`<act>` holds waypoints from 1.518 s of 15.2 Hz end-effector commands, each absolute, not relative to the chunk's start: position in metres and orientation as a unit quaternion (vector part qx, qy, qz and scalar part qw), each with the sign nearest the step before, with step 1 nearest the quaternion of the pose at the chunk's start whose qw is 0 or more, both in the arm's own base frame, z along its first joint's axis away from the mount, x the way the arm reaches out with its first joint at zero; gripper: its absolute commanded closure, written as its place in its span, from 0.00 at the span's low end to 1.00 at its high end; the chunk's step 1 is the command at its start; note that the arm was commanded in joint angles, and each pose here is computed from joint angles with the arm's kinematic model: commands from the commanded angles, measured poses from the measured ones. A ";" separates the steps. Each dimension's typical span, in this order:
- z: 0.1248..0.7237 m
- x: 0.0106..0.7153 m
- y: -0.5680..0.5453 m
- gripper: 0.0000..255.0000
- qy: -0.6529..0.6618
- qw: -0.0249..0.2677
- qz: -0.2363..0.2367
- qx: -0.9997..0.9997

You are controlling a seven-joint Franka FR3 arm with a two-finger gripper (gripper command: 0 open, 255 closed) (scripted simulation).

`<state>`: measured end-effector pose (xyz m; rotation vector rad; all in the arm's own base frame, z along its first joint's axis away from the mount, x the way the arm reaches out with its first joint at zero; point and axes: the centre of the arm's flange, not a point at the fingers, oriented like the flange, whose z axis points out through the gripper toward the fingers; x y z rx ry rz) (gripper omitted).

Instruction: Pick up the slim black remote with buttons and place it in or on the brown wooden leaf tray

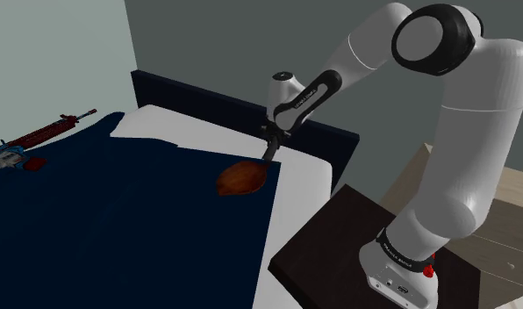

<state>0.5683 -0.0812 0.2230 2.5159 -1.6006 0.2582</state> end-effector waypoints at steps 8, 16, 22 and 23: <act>0.218 0.564 0.038 1.00 -0.534 0.074 0.086 0.838; 0.190 0.562 0.077 1.00 -0.534 0.074 0.086 0.838; 0.159 0.562 0.077 1.00 -0.534 0.074 0.086 0.838; 0.159 0.562 0.077 1.00 -0.534 0.074 0.086 0.838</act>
